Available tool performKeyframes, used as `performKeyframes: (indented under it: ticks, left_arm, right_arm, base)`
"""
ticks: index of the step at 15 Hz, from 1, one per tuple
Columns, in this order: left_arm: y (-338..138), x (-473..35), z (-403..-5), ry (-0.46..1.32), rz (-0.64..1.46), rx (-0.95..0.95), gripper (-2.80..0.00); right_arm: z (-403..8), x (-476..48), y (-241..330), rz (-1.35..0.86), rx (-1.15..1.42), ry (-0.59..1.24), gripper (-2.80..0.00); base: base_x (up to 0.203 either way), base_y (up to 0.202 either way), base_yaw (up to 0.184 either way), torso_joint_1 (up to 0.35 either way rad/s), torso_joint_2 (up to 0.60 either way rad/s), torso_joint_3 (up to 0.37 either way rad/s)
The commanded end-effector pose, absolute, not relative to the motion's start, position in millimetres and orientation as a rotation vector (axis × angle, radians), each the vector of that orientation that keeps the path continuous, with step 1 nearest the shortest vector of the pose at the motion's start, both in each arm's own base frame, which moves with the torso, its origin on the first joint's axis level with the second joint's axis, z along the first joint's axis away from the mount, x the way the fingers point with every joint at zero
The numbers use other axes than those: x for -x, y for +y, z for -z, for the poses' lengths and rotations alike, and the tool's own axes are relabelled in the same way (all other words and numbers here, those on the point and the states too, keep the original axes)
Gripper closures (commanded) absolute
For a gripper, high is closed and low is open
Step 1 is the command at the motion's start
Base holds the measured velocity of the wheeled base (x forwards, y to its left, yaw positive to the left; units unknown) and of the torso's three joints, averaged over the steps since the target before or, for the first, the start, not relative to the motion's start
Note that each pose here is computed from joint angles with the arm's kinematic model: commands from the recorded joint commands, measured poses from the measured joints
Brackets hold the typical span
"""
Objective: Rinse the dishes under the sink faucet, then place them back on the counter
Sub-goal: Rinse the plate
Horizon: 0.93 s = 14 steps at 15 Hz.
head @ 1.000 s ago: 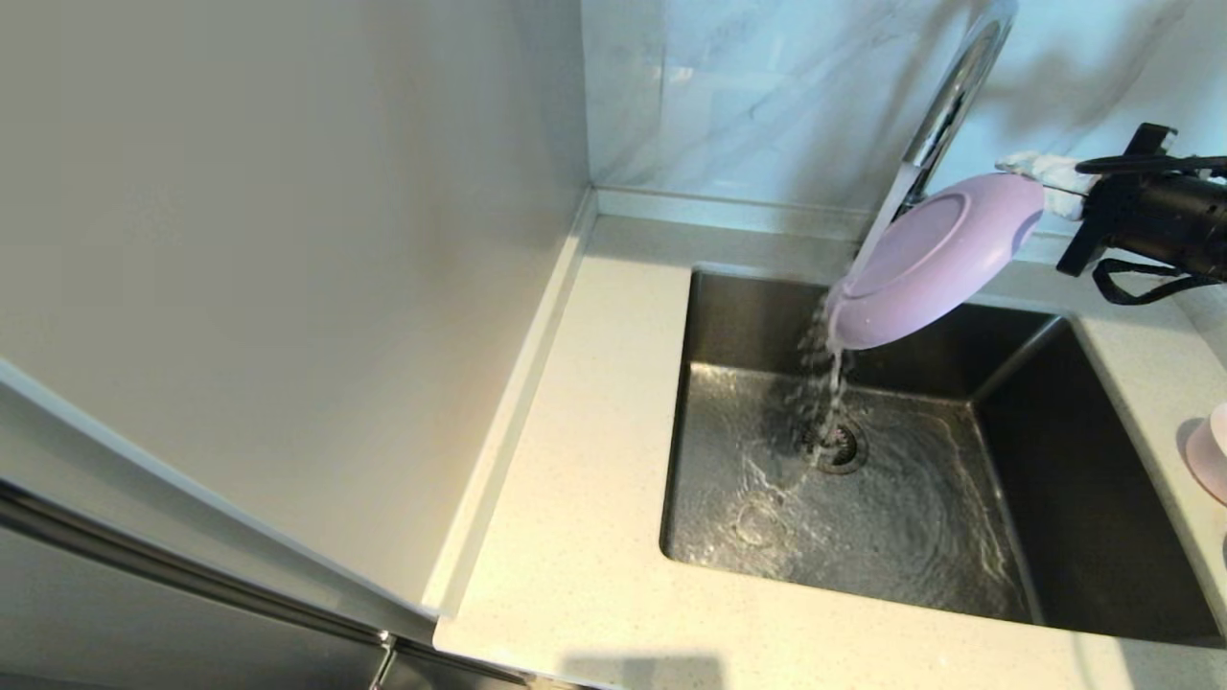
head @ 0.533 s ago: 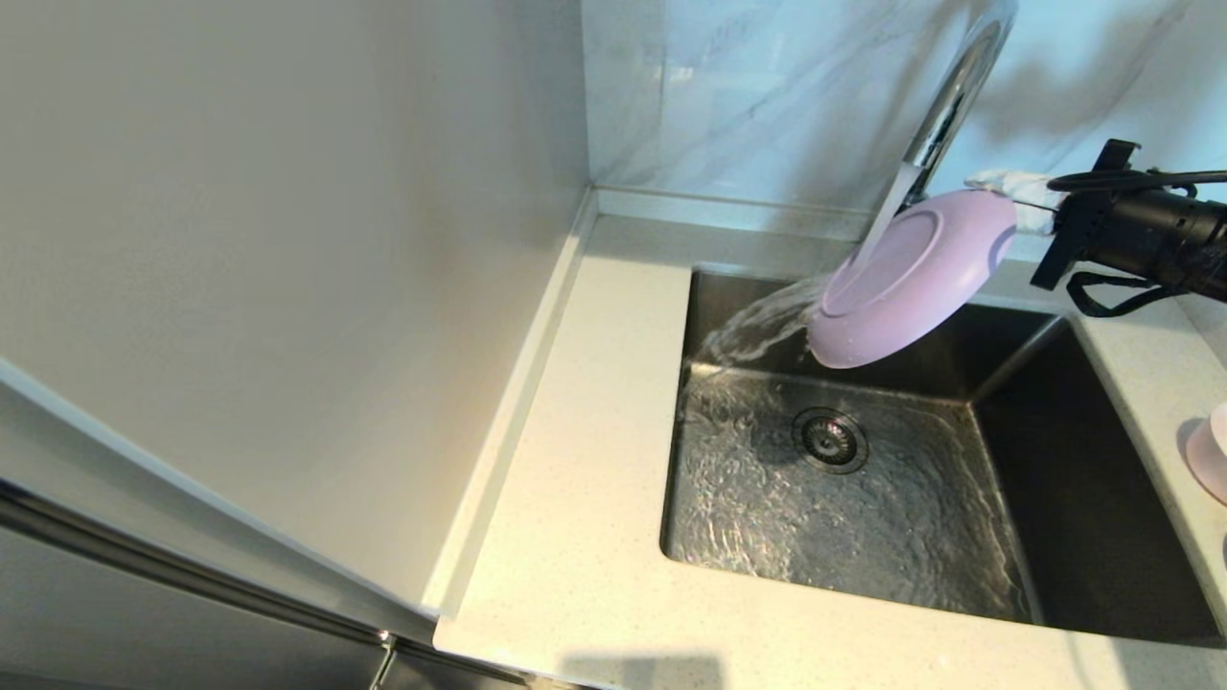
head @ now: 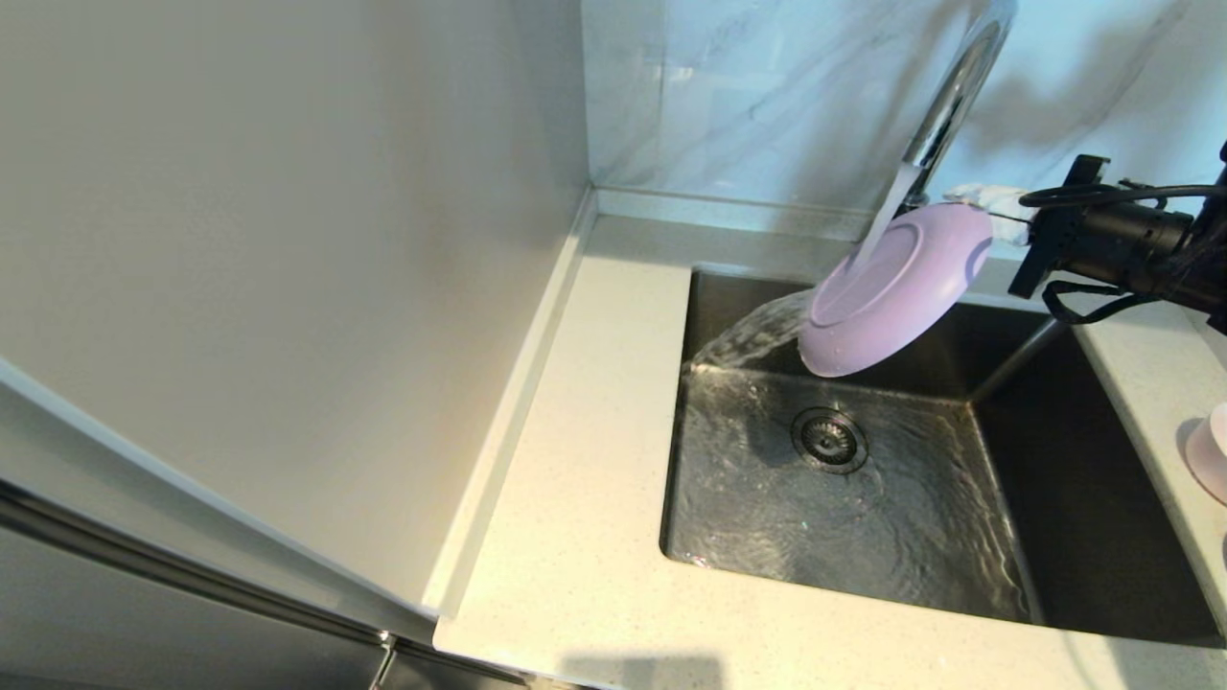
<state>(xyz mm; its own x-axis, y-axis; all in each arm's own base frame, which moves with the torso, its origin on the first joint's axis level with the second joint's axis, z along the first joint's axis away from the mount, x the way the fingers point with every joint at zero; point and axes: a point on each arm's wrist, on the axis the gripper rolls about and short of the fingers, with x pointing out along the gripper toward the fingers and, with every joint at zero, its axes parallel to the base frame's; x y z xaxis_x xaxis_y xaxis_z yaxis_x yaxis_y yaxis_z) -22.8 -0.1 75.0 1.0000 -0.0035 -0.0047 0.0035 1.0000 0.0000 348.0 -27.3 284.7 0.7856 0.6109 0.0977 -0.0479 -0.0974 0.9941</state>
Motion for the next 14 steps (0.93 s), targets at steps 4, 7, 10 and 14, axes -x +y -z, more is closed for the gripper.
performKeyframes:
  ticks: [4, 7, 10, 14]
  left_arm:
    - [0, 23, -75, 0.005, 0.005, 0.000, 0.00]
    - [0, 23, -75, 0.005, 0.003, 0.000, 0.00]
    - [0, 23, -75, 0.005, 0.004, 0.000, 0.00]
    - [0, 23, -75, 0.005, 0.004, 0.000, 0.00]
  right_arm:
    - [-283, -363, -24, -0.604, -1.585, 0.474, 0.00]
    - [-279, -371, -25, -0.603, -1.584, 0.476, 0.00]
    - [-278, -378, -25, -0.606, -1.571, 0.470, 0.00]
    - [-276, -388, -26, -0.609, -1.566, 0.466, 0.00]
  base:
    - [0.000, 0.000, 0.000, 0.000, 0.00, 0.000]
    - [0.000, 0.000, 0.000, 0.000, 0.00, 0.000]
    - [0.000, 0.000, 0.000, 0.000, 0.00, 0.000]
    - [0.000, 0.000, 0.000, 0.000, 0.00, 0.000]
